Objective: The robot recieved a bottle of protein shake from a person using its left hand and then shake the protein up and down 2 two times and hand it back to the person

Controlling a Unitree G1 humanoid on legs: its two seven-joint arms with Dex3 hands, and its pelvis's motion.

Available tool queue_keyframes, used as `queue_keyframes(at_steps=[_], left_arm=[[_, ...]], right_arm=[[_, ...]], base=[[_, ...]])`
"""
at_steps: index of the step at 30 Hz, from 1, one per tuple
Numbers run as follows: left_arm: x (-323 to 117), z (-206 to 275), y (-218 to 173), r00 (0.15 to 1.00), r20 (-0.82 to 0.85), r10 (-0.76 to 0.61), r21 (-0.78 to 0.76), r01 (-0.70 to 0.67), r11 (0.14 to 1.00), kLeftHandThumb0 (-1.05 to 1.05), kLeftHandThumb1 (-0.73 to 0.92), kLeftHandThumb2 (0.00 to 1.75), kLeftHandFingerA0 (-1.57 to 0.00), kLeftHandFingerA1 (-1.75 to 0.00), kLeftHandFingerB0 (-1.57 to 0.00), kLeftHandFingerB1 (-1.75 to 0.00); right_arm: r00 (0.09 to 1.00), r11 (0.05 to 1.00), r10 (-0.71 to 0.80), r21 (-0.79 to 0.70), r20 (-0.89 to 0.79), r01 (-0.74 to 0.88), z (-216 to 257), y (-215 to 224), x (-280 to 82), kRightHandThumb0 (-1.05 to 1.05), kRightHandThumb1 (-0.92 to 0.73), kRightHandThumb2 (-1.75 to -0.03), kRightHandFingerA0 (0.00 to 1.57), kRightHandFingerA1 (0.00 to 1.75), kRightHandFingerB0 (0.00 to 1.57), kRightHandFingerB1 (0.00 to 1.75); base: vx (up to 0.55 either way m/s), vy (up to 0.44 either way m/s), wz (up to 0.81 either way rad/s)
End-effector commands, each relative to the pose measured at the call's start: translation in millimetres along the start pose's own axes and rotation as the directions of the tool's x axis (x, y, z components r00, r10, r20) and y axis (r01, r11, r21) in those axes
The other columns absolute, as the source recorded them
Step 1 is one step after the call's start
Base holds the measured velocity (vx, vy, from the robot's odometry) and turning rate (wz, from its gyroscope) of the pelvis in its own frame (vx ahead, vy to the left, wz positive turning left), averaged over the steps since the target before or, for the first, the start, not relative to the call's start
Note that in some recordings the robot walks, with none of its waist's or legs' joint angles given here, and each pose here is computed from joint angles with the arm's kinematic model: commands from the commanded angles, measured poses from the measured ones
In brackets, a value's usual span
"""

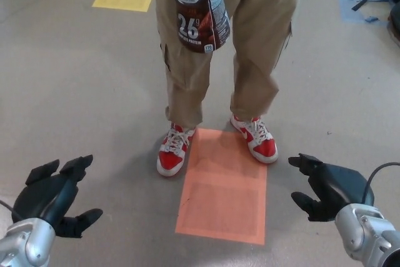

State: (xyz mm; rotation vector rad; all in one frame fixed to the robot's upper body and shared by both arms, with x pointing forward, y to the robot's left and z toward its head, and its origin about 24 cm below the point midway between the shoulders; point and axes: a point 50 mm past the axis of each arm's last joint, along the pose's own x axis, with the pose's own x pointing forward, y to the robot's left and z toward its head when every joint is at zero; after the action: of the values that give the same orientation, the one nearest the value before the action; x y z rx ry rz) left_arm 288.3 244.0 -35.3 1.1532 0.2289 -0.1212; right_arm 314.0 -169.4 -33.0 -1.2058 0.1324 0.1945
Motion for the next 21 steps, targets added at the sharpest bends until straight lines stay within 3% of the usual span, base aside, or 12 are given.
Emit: queue_keyframes(at_steps=[1, 4, 5, 6, 13, 14, 19, 20, 21], left_arm=[[-4, -6, 2, 1.000, 0.018, 0.014, 0.036, -0.014, 0.999, -0.53, 0.71, 0.64, -0.31, -0.32, -0.10, -0.19], [-9, -9, -2, 0.999, 0.029, 0.013, 0.061, -0.015, 0.998, -0.55, 0.72, 0.63, -0.32, -0.32, -0.11, -0.20], [-10, -10, -3, 0.999, 0.030, 0.010, 0.059, -0.012, 0.998, -0.61, 0.60, 0.82, -0.25, -0.42, -0.08, -0.29], [-10, -10, -3, 1.000, 0.030, 0.006, 0.058, -0.008, 0.998, -0.54, 0.73, 0.64, -0.30, -0.32, -0.10, -0.20], [-13, -11, -8, 0.999, 0.034, -0.004, 0.076, 0.002, 0.997, -0.54, 0.73, 0.64, -0.31, -0.32, -0.12, -0.21], [-13, -11, -8, 0.999, 0.035, -0.002, 0.078, -0.001, 0.997, -0.62, 0.61, 0.82, -0.26, -0.42, -0.08, -0.33], [-14, -12, -10, 1.000, 0.028, -0.009, 0.074, 0.007, 0.997, -0.61, 0.62, 0.84, -0.24, -0.42, -0.08, -0.34], [-14, -12, -10, 1.000, 0.023, -0.017, 0.078, 0.015, 0.997, -0.56, 0.75, 0.64, -0.29, -0.31, -0.11, -0.21], [-13, -12, -10, 1.000, 0.017, -0.024, 0.083, 0.023, 0.996, -0.56, 0.75, 0.64, -0.29, -0.31, -0.11, -0.21]], right_arm=[[0.999, 0.999, -0.050, 0.010, 0.003, 0.050, -6, 3, -7, -0.37, -0.82, -0.64, 0.58, 0.44, 0.33, 0.32], [0.999, 0.999, -0.037, 0.004, 0.003, 0.037, -7, 8, -10, -0.40, -0.81, -0.65, 0.54, 0.41, 0.32, 0.32], [0.999, 0.999, -0.033, 0.009, 0.004, 0.033, -8, 9, -11, -0.40, -0.84, -0.65, 0.54, 0.44, 0.34, 0.33], [1.000, 1.000, -0.031, 0.006, 0.006, 0.031, -8, 10, -11, -0.41, -0.83, -0.65, 0.54, 0.43, 0.34, 0.32], [1.000, 1.000, -0.020, 0.000, 0.005, 0.020, -10, 14, -15, -0.41, -0.80, -0.66, 0.54, 0.41, 0.32, 0.33], [1.000, 1.000, -0.020, -0.002, 0.006, 0.020, -11, 15, -15, -0.41, -0.80, -0.65, 0.54, 0.42, 0.32, 0.33], [1.000, 1.000, -0.008, -0.002, 0.001, 0.008, -11, 16, -16, -0.41, -0.80, -0.65, 0.53, 0.41, 0.31, 0.32], [1.000, 1.000, -0.007, -0.004, 0.000, 0.007, -11, 16, -16, -0.40, -0.80, -0.64, 0.53, 0.41, 0.31, 0.32], [1.000, 1.000, -0.008, -0.008, 0.001, 0.008, -10, 17, -16, -0.40, -0.80, -0.64, 0.53, 0.41, 0.31, 0.32]], base=[[0.00, 0.000, 0.00], [0.00, 0.000, 0.00], [0.00, 0.000, 0.00], [0.00, 0.000, 0.00], [0.00, 0.000, 0.00], [0.00, 0.000, 0.00], [0.00, 0.000, 0.00], [0.00, 0.000, 0.00], [0.00, 0.000, 0.00]])
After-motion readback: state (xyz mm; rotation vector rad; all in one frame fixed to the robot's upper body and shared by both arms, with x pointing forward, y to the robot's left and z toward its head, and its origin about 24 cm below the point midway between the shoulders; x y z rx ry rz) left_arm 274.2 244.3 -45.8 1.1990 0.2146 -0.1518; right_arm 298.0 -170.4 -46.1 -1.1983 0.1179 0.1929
